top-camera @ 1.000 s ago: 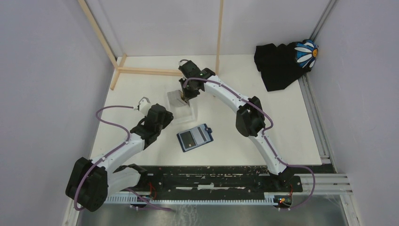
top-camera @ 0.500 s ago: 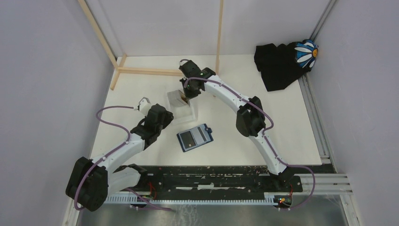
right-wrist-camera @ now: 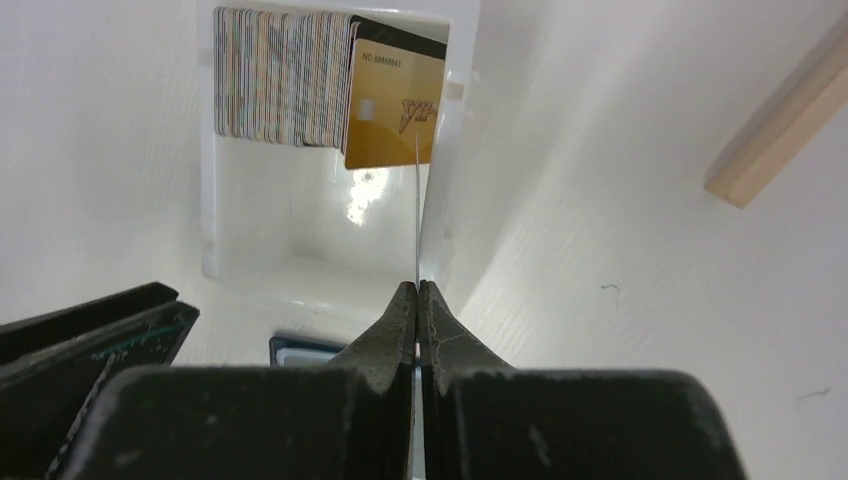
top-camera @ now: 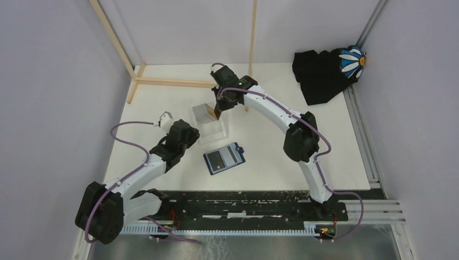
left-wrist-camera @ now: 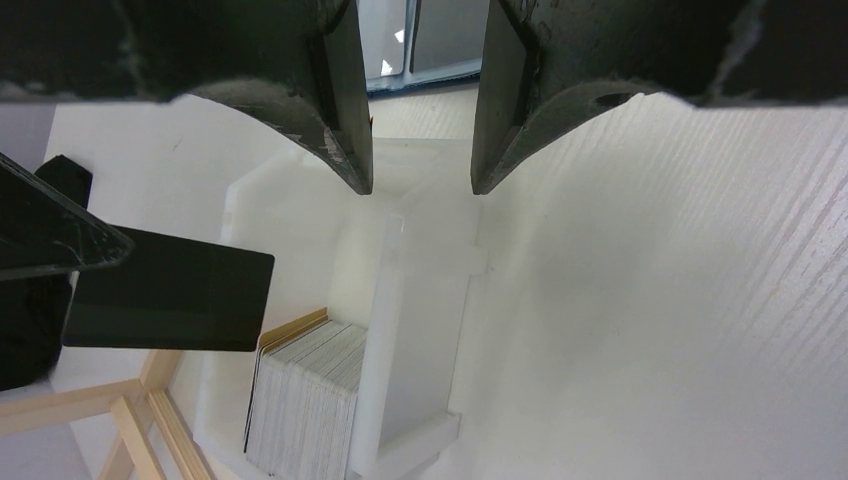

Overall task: Put the credit cards into the card holder
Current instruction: Pick up the credit card from the storage box.

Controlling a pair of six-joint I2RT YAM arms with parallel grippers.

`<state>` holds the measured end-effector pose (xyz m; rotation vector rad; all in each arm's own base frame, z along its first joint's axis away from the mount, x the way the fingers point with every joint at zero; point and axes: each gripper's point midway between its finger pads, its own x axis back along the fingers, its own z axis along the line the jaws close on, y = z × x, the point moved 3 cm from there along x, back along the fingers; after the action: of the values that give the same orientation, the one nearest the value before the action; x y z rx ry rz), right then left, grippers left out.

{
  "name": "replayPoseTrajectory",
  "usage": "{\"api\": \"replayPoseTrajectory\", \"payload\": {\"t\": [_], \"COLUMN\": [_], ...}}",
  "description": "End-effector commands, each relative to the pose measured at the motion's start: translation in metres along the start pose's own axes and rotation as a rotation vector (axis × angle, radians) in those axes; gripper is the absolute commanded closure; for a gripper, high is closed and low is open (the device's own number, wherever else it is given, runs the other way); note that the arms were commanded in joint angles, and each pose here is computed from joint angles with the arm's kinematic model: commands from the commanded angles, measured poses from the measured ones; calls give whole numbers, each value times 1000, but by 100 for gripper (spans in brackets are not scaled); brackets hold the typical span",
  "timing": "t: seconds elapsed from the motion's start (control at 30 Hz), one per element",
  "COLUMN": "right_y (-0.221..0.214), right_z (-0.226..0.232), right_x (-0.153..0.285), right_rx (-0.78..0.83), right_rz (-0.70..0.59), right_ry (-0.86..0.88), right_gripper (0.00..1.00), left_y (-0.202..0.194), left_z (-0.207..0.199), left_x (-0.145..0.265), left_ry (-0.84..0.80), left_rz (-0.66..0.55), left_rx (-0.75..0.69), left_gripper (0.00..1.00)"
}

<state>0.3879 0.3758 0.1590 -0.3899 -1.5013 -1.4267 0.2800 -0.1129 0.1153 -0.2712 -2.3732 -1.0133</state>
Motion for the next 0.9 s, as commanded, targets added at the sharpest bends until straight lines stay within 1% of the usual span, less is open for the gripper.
{"api": "replayPoseTrajectory", "payload": {"t": [0.0,0.1,0.27,0.43,0.57,0.67,0.8,0.87], "right_y": [24,10,-22,-59,-85,-96,-102,-105], "right_z": [3,1,5,13,24,30,30,30], "right_x": [52,67,93,120,139,151,164,170], "right_rx": [22,29,24,18,10,12,20,25], "right_rz": [-131,-112,-61,-15,31,54,59,62], "right_ry": [16,38,135,279,413,481,509,521], "right_gripper": [99,99,99,99,99,99,99,99], "left_y": [21,24,24,17,8,-1,-12,-13], "left_z": [-24,-35,-52,-69,-77,-82,-82,-81], "left_x": [9,17,34,54,66,74,83,88], "left_ry": [-90,-158,-303,-477,-580,-649,-712,-728], "left_rz": [-43,-40,-13,35,91,142,203,213], "left_rx": [-26,-51,-120,-188,-237,-258,-248,-235], "left_gripper": [52,52,51,50,47,46,45,44]}}
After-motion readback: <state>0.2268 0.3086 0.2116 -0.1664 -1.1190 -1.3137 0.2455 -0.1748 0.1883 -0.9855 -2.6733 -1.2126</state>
